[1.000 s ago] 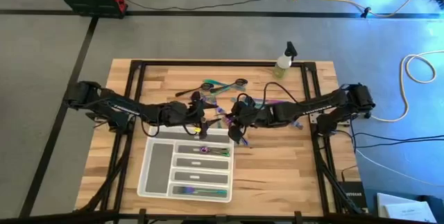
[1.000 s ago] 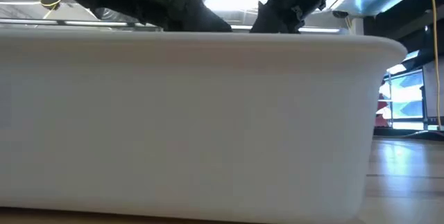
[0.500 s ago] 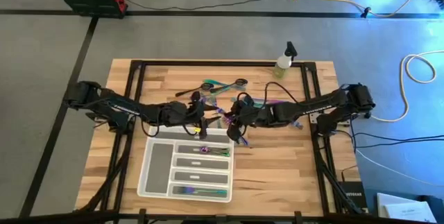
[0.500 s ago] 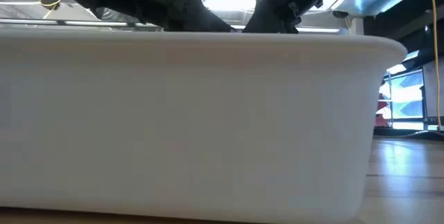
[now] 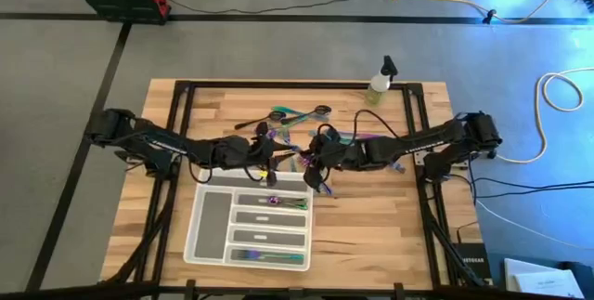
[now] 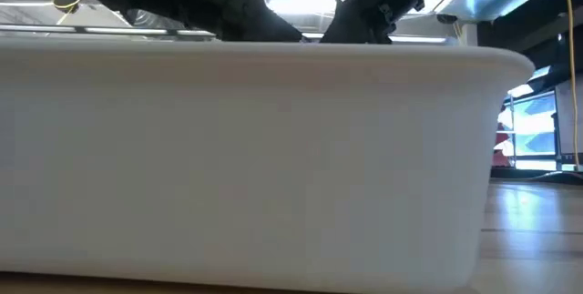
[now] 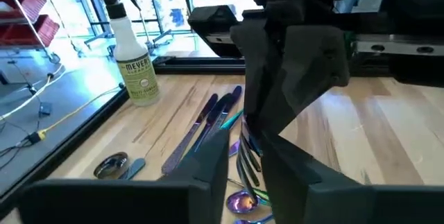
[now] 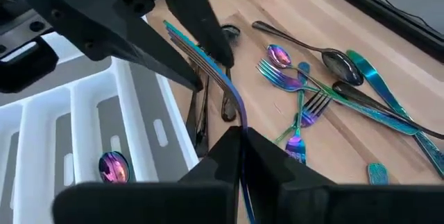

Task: Sort silverware
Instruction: Put the blue fork into the white silverware tray

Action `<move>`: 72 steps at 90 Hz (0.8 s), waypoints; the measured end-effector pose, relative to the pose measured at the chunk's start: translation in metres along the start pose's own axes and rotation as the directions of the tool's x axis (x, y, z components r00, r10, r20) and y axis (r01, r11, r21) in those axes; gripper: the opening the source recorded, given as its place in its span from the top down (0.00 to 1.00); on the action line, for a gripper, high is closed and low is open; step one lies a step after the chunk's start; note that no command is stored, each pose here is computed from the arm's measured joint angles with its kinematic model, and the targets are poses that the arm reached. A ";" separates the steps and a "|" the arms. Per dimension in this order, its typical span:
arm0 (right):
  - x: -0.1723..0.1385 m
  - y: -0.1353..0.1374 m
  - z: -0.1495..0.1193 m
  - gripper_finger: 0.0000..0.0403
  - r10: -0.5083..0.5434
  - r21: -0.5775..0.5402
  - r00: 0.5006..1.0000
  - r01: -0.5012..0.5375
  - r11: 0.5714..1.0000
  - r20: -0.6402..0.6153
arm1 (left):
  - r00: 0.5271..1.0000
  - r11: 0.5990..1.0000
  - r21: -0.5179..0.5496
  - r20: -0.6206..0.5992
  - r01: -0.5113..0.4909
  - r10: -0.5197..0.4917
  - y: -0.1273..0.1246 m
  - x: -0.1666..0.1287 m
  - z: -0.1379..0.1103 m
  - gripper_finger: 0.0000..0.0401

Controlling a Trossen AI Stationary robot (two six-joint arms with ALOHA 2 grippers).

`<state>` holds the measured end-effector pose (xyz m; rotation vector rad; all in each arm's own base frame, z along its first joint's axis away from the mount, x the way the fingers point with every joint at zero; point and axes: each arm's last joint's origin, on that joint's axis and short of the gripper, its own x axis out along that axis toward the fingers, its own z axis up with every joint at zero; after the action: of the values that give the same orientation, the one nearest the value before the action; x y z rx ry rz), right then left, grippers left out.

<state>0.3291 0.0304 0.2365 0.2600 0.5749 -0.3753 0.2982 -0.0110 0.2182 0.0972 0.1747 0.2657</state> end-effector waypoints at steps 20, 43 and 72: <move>0.000 0.000 0.000 1.00 0.000 0.000 1.000 0.000 1.000 0.000 | 1.000 1.000 0.008 -0.001 0.000 0.000 0.000 0.000 0.000 0.99; 0.000 0.000 0.000 0.99 0.002 -0.005 1.000 -0.002 1.000 0.000 | 1.000 1.000 0.010 -0.004 0.000 0.000 0.000 0.000 0.000 1.00; -0.001 0.004 0.002 0.70 0.033 -0.079 0.999 -0.032 0.996 0.022 | 0.999 0.999 0.013 -0.013 -0.032 0.032 0.001 0.000 -0.001 1.00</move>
<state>0.3309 0.0336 0.2391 0.1886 0.5603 -0.3231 0.2977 -0.0101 0.2172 0.1106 0.1879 0.2968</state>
